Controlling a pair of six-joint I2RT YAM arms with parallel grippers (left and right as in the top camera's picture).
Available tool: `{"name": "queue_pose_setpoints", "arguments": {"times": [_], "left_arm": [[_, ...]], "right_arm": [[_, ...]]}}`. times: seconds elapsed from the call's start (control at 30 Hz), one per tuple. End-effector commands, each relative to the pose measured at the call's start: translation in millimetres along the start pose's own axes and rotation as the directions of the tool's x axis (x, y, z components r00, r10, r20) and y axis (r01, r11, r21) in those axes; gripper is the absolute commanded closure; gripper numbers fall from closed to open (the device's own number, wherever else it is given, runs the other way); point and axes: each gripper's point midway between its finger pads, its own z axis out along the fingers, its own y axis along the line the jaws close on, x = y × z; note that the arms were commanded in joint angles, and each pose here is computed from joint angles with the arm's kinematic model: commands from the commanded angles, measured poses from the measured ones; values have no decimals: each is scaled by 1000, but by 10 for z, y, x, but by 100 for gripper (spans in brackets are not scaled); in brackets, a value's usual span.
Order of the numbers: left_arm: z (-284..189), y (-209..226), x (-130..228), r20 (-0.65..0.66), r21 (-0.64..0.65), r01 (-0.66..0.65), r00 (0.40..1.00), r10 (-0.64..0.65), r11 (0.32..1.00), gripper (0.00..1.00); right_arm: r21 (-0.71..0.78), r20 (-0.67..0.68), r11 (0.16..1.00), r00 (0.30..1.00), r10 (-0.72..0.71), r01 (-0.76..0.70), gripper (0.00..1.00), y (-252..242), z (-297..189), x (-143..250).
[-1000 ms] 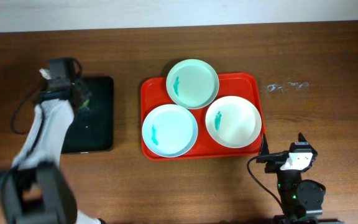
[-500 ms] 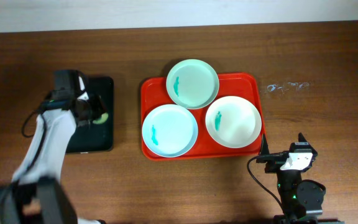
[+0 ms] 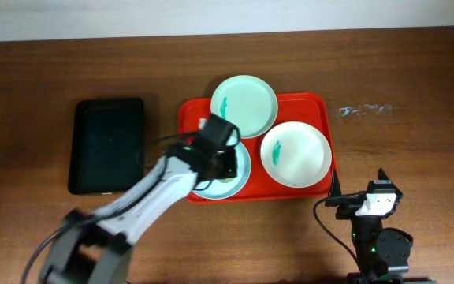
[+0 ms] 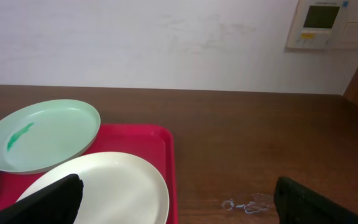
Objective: Clean dirty plates on tray and stack at the side
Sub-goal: 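Lift the sponge with the left gripper and move it over the front-left plate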
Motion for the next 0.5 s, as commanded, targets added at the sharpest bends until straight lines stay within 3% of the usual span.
{"name": "queue_pose_setpoints", "arguments": {"times": [0.0, 0.03, 0.1, 0.2, 0.23, 0.27, 0.37, 0.47], "left_arm": [[288, 66, 105, -17, -76, 32, 999, -34, 997, 100], [297, 68, 107, -18, -77, 32, 999, -33, 996, 98], [270, 82, 0, 10, -78, 40, 999, -40, 996, 73], [54, 92, -236, 57, -61, 60, 997, -57, 996, 26], [-130, 127, -357, 85, -53, 84, 993, -79, 995, 5], [-305, 177, -461, 115, -45, 106, 988, -100, 993, 1], [-929, 378, -683, 227, -9, 162, 961, -156, 987, 1], [-1294, 855, -626, 287, -142, 241, 938, -194, 960, 1]], "right_arm": [[13, -6, 1000, 1000, 5, -5, 2, -24, 3, 37], [12, -6, 1000, 1000, 5, -5, 2, -24, 3, 36], [12, -6, 1000, 1000, 5, -5, 2, -24, 3, 36], [13, -6, 1000, 1000, 5, -5, 2, -24, 3, 36], [12, -6, 1000, 1000, 5, -5, 1, -24, 3, 36], [12, -6, 1000, 1000, 5, -5, 1, -24, 3, 36], [13, -6, 1000, 1000, 5, -5, 2, -24, 3, 37], [13, -6, 1000, 1000, 5, -5, 1, -24, 3, 37]]}}
